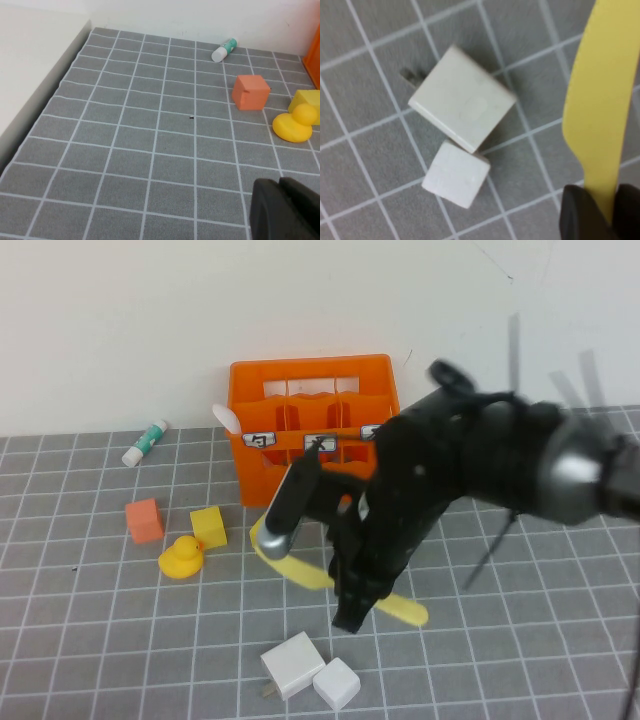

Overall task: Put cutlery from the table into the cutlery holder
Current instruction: Place the knife on the box

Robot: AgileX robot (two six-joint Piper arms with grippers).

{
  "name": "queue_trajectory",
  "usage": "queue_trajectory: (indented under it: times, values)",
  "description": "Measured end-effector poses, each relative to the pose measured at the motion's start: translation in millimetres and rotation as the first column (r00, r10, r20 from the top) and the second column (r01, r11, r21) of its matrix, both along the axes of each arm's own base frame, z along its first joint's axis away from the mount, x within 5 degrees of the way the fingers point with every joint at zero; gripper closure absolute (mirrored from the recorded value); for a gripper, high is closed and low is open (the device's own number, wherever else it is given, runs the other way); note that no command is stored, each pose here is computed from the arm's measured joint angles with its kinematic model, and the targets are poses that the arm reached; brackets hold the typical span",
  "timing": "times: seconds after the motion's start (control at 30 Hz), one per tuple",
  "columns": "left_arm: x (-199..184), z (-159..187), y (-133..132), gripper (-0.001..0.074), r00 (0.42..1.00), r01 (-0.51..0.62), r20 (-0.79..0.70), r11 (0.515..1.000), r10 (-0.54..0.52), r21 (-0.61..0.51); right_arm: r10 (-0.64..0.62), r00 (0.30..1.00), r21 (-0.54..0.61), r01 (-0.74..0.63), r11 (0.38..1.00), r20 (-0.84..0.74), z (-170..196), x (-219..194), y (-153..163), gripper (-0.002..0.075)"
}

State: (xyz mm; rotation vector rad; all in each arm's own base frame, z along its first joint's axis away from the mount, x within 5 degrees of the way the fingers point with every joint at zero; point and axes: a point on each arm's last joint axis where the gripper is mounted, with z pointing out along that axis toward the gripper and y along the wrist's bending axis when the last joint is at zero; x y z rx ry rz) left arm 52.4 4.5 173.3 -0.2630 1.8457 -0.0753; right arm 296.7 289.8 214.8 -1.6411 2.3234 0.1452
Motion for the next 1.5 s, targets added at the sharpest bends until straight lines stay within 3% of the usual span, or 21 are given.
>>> queue_trajectory:
  times: [0.17, 0.37, 0.7, 0.9, 1.07, 1.23, 1.3, 1.5]
  values:
    - [0, 0, 0, 0.0736, 1.000, 0.000, 0.000, 1.000, 0.000, 0.000, -0.007, 0.996, 0.085, -0.001, 0.996, 0.093, 28, -16, -15, 0.0608]
    - [0, 0, 0, 0.0736, 1.000, 0.000, 0.000, 1.000, 0.000, 0.000, -0.032, 0.950, 0.255, -0.051, 0.966, 0.310, 57, -45, -45, 0.0608]
    - [0, 0, 0, 0.0736, 1.000, -0.001, 0.000, 1.000, 0.001, -0.005, -0.351, 0.787, 0.632, -0.063, 0.773, 0.507, 74, -69, -76, 0.0608]
    - [0, 0, 0, 0.0736, 1.000, 0.000, 0.000, 1.000, 0.000, -0.001, -0.522, 0.691, 0.762, -0.066, 0.644, 0.501, 76, -52, -76, 0.0608]
    - [0, 0, 0, 0.0736, 1.000, 0.000, 0.000, 1.000, 0.000, -0.002, -0.641, 0.619, 0.832, -0.035, 0.554, 0.454, 54, -25, -77, 0.0608]
    - [0, 0, 0, 0.0736, 1.000, 0.000, 0.000, 1.000, 0.000, -0.002, -0.770, 0.582, 0.937, 0.038, 0.348, 0.262, 35, 6, -81, 0.0608]
    - [0, 0, 0, 0.0736, 1.000, 0.000, 0.000, 1.000, 0.000, -0.002, -0.789, 0.576, 0.956, 0.046, 0.291, 0.213, 32, 20, -80, 0.0608]
    - [0, 0, 0, 0.0736, 1.000, 0.000, 0.000, 1.000, 0.000, -0.002, -0.773, 0.610, 0.971, 0.024, 0.238, 0.174, 20, 61, -72, 0.0608]
